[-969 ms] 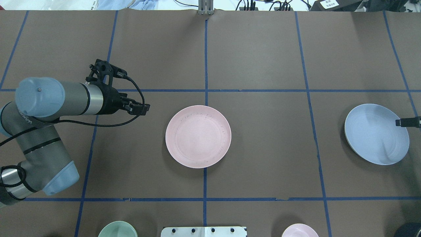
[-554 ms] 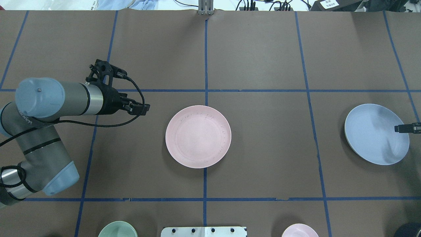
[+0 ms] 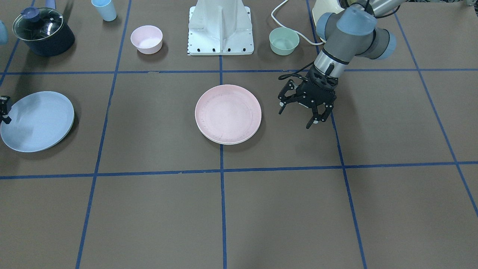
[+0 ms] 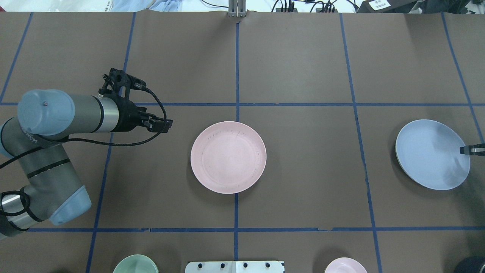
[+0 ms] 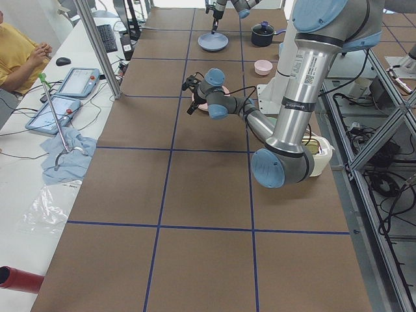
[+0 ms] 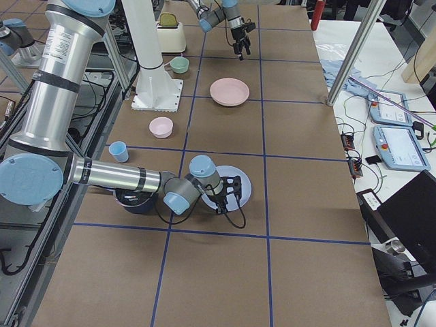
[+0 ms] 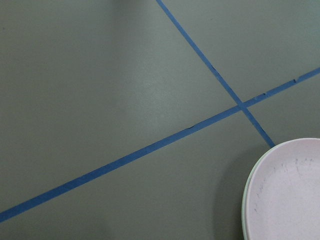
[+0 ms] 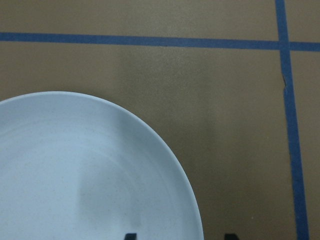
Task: Stack three plates with pink and blue
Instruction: 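Reach the right gripper to the light blue plate rim and grip it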
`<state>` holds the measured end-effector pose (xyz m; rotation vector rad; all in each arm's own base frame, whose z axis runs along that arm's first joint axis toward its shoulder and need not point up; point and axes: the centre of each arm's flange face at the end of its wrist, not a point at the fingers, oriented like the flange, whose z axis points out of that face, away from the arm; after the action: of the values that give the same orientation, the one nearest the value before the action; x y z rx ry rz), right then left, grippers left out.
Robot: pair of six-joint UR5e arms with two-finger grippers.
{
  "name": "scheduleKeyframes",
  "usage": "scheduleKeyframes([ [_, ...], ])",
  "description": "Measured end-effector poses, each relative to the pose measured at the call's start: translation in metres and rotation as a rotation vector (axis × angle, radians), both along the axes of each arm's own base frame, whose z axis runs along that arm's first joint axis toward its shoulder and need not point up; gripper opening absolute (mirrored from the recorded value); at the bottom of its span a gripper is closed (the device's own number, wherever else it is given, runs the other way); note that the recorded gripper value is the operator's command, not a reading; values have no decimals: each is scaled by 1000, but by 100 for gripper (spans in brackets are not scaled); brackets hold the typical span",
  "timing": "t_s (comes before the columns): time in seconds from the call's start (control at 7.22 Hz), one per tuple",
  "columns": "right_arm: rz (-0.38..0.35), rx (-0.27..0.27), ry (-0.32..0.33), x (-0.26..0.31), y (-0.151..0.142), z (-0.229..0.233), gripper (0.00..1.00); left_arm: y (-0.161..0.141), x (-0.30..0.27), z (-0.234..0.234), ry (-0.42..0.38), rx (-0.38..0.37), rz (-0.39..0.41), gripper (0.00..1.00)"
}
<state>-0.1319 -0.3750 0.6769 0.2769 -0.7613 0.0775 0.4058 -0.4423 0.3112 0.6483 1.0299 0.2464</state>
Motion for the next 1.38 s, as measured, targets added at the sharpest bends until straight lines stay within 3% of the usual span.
scheduleKeyframes([
  [0.55,-3,-1,4,-1,-2,3,30,0,1,1,-2,-2,1,100],
  [1.11,-7,0,6,-3,-3,4,30,0,3,4,-6,-3,3,100],
  [1.25,-7,-2,6,-4,-3,4,28,0,3,4,-6,-3,3,100],
  [1.38,-8,-3,5,-6,-4,4,3,0,3,4,-6,-3,3,100],
])
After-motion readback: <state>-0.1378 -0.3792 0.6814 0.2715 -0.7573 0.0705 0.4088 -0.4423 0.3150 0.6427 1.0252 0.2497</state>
